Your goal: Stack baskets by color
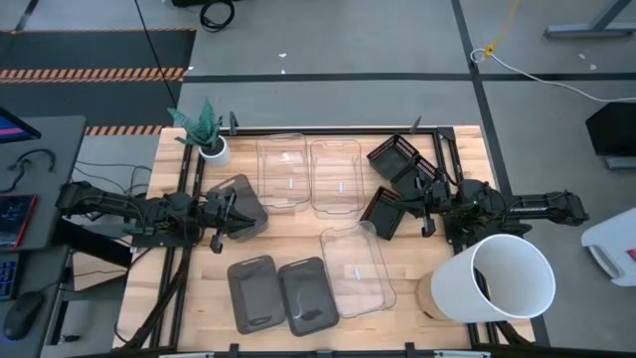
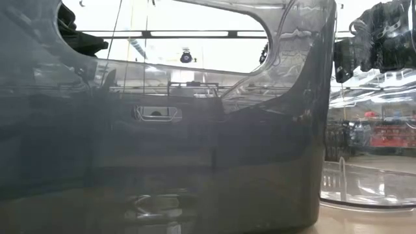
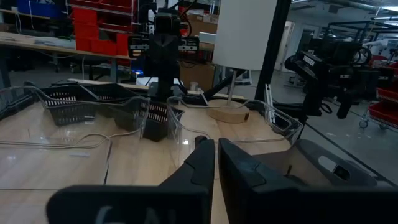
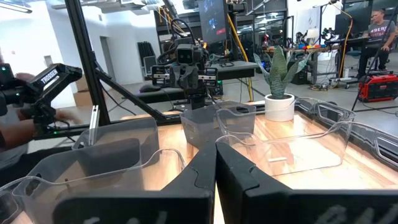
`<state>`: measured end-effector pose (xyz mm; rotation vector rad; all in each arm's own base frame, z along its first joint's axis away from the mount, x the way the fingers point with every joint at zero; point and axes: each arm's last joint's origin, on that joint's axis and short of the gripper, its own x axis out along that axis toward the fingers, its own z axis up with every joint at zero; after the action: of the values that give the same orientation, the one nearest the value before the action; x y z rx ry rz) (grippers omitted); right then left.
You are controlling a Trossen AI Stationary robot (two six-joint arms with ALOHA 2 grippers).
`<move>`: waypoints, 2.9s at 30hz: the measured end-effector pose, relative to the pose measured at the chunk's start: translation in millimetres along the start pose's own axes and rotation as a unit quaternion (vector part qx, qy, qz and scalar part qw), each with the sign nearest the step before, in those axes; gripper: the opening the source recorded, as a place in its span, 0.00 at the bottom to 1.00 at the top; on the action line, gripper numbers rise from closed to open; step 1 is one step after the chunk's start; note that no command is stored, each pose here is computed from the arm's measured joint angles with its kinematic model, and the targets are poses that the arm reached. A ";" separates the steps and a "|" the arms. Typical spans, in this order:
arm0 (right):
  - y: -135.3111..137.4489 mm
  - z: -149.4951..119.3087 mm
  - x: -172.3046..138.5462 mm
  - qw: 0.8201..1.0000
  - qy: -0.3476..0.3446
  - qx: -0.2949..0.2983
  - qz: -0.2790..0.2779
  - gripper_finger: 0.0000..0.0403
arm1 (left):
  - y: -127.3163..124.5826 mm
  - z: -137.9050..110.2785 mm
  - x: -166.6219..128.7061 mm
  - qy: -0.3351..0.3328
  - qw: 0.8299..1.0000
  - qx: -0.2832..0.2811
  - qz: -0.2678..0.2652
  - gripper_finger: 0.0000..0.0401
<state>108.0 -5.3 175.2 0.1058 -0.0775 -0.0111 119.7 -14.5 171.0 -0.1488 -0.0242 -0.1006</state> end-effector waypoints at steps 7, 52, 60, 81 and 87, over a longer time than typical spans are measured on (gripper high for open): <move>0.0 0.0 0.0 1.000 0.000 0.000 0.000 0.03 | 0.0 0.0 0.0 0.000 1.000 0.000 0.000 0.08; 0.5 4.7 -0.1 0.999 -0.024 0.030 0.003 0.03 | 0.0 -0.1 0.0 0.000 1.000 0.000 0.000 0.09; 0.4 6.1 -0.2 0.995 -0.032 0.092 0.002 0.03 | 0.0 0.0 0.0 0.000 1.000 0.000 0.000 0.07; -3.5 1.4 0.2 0.987 0.040 0.137 -0.074 0.03 | 0.0 -0.1 0.0 0.000 1.000 0.000 0.000 0.09; -4.4 10.5 4.5 0.977 0.117 0.132 -0.124 0.03 | 0.0 -0.1 0.0 0.000 1.000 0.000 0.000 0.08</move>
<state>111.6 -10.8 185.4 0.3821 0.1705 -0.2371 119.7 -14.5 171.0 -0.1486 -0.0237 -0.1006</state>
